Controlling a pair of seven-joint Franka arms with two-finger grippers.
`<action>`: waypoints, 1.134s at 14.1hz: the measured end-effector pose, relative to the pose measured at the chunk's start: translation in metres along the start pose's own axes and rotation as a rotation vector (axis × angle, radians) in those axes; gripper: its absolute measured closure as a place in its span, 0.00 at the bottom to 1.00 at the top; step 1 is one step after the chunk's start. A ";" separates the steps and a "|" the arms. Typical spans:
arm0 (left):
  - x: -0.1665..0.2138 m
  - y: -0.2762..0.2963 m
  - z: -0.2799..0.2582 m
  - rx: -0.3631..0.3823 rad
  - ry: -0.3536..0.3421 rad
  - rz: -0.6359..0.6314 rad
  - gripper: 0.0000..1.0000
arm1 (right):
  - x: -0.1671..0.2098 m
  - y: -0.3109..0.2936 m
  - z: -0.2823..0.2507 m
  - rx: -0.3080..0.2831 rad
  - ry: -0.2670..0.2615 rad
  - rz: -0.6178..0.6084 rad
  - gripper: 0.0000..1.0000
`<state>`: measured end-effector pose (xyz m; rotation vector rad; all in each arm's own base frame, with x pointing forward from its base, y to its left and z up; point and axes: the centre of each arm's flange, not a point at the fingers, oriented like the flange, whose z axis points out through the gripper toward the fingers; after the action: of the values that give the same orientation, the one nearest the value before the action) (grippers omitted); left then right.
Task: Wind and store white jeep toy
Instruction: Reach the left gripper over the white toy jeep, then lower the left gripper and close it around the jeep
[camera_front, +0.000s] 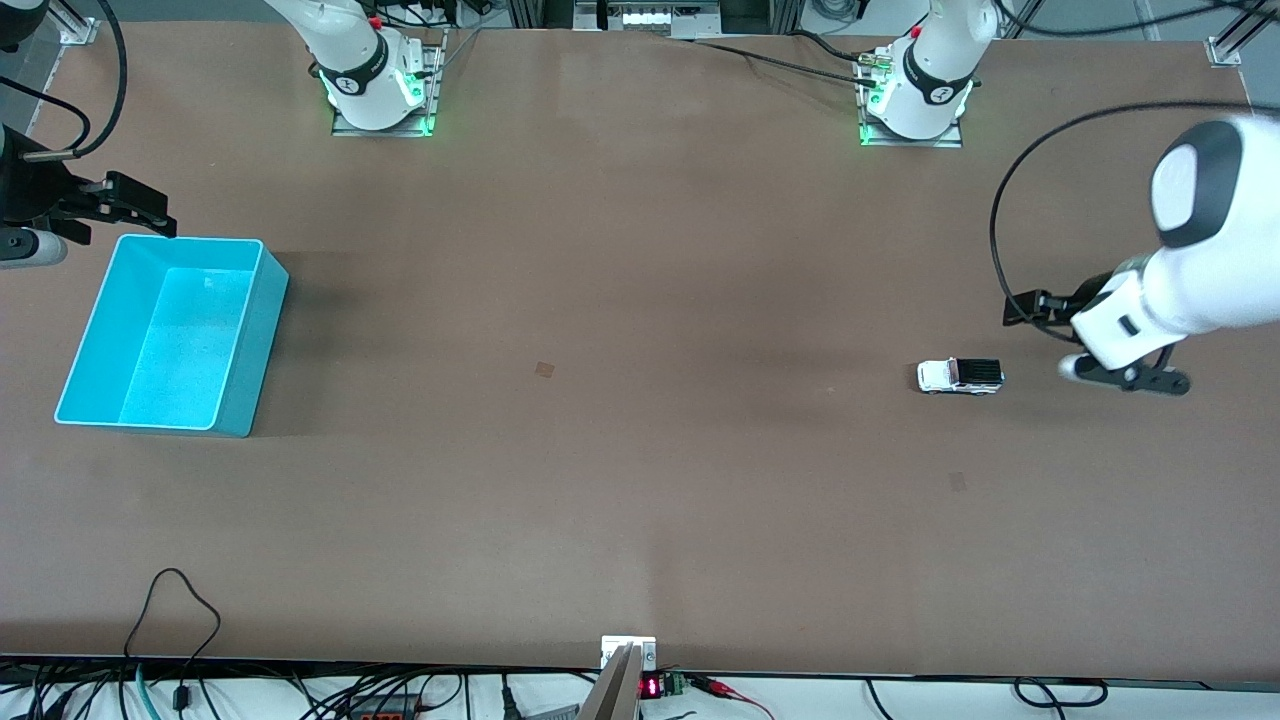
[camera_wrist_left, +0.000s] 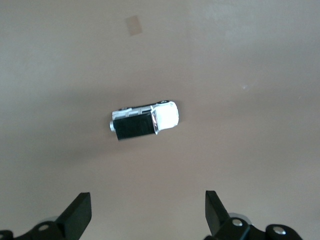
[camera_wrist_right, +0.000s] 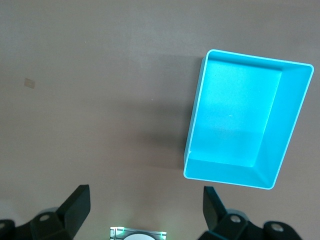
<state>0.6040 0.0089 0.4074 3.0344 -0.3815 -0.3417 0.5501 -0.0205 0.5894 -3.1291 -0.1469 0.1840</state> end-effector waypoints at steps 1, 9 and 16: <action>0.005 -0.006 0.013 -0.007 -0.010 0.064 0.00 | 0.000 0.000 0.000 0.000 0.000 0.000 0.00; 0.028 -0.050 0.099 -0.043 -0.002 0.575 0.00 | 0.000 0.000 0.000 0.000 0.000 0.000 0.00; 0.036 -0.057 0.138 -0.059 0.009 1.018 0.00 | 0.000 0.000 0.000 0.000 0.000 0.000 0.00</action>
<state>0.6205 0.0502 0.2603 2.3488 -1.7195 -0.2367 0.5503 -0.0204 0.5891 -3.1290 -0.1472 0.1846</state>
